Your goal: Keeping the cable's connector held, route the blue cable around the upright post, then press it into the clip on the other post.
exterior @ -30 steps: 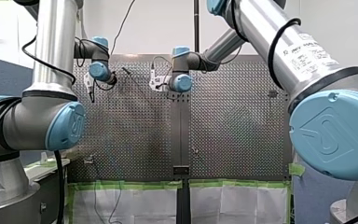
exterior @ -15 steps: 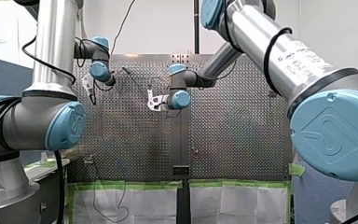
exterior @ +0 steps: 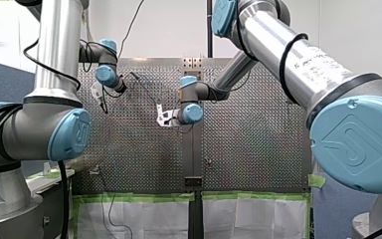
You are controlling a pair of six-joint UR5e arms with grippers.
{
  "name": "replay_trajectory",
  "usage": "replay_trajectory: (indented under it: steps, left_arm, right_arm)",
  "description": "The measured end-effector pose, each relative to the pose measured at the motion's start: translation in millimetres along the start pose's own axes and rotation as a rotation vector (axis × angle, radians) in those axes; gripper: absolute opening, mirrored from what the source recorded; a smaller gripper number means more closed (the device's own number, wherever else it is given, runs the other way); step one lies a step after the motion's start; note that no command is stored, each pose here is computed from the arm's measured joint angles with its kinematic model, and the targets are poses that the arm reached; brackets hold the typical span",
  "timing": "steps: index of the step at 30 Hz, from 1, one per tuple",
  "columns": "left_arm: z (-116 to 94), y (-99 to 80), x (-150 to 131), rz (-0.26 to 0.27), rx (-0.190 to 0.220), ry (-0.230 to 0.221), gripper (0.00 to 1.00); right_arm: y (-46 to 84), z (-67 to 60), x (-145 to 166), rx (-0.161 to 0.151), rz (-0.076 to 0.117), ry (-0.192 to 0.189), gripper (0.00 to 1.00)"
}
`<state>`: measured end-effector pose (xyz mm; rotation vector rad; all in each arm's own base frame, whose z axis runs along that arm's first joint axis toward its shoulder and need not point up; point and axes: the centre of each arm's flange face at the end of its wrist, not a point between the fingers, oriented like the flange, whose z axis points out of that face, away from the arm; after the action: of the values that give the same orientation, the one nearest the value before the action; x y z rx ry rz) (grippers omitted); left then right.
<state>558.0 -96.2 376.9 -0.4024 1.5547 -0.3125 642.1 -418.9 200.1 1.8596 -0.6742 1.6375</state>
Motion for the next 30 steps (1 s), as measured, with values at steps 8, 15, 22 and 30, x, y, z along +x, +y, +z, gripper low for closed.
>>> replay_trajectory:
  steps: [8, 15, 22, 30]
  left_arm:
    - [4, 5.3, 19, -0.018, -0.002, 0.060, 1.00]
    - [12, 10.6, 38, -0.015, -0.001, 0.087, 1.00]
    - [15, 11.1, 41, -0.023, 0.004, 0.082, 1.00]
    - [15, 11.1, 41, -0.022, 0.004, 0.081, 1.00]
  right_arm:
    - [1.6, -4.6, -15, -0.010, -0.001, -0.027, 0.00]
    - [7.3, -10.5, -40, -0.028, -0.011, -0.069, 0.00]
    - [11.4, -13.3, -74, -0.037, -0.015, -0.112, 0.00]
    - [11.8, -15.5, -132, -0.062, -0.021, -0.192, 0.00]
